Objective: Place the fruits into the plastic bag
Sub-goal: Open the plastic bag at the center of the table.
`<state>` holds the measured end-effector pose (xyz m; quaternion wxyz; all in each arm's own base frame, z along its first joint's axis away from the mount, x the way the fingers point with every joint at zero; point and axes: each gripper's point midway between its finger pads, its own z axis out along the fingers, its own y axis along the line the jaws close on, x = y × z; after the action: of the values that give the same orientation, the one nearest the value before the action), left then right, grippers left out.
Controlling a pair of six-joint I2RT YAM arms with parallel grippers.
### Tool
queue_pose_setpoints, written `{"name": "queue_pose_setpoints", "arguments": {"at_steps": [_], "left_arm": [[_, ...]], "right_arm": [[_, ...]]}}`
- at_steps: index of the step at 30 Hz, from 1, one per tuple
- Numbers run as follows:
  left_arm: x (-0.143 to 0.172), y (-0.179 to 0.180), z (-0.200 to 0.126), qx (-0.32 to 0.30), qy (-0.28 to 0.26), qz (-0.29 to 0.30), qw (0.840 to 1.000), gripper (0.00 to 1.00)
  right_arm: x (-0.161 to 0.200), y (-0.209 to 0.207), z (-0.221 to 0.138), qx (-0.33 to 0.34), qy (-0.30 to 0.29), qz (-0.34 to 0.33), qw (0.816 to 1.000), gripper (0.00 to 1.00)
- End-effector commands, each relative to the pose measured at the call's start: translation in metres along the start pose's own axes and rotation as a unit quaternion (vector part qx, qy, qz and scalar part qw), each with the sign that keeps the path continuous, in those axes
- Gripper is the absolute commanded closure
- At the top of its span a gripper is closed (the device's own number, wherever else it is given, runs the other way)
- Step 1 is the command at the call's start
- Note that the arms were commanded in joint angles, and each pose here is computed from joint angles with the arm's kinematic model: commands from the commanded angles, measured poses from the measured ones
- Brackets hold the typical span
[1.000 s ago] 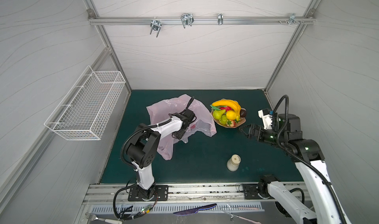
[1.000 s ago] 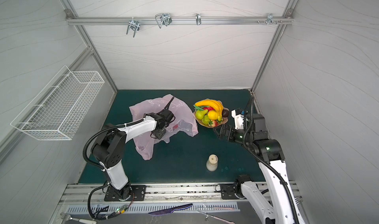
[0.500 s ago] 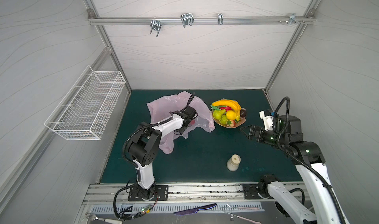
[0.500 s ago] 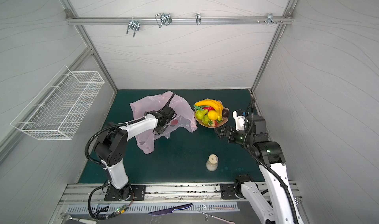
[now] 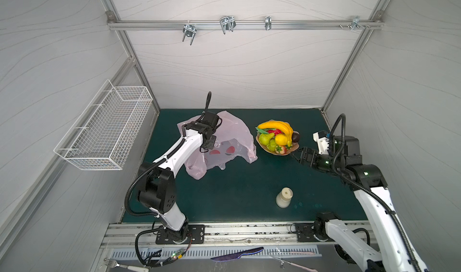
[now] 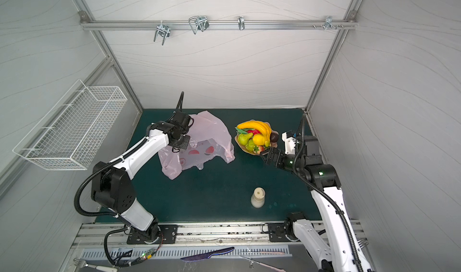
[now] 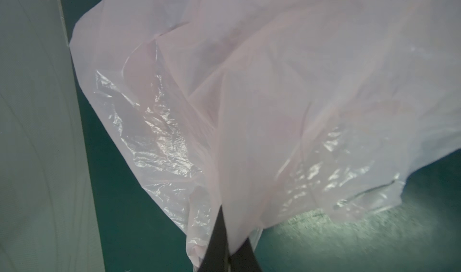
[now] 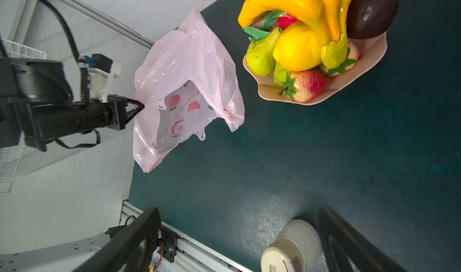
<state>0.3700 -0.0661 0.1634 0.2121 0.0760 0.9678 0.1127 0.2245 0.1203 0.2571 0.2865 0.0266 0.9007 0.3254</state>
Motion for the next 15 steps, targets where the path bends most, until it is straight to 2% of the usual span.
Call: {"name": "queue_pose_setpoints", "arguments": {"at_steps": [1,3,6,15], "left_arm": [[-0.002,0.002,-0.033,0.064,-0.007,-0.065,0.996,1.00],[0.000,0.002,-0.045,0.084,-0.005,-0.081,0.993,1.00],[0.002,0.002,-0.061,0.105,-0.003,-0.104,0.989,1.00],[0.001,0.003,-0.096,0.183,-0.010,-0.198,0.963,1.00]], "right_arm": [[-0.002,0.007,0.010,-0.023,0.031,0.022,0.999,0.01],[-0.004,0.008,0.016,-0.030,0.044,0.025,0.998,0.01],[-0.008,-0.007,0.024,0.008,0.057,0.028,0.998,0.01],[-0.043,-0.037,0.049,0.066,0.091,0.014,0.994,0.01]]}}
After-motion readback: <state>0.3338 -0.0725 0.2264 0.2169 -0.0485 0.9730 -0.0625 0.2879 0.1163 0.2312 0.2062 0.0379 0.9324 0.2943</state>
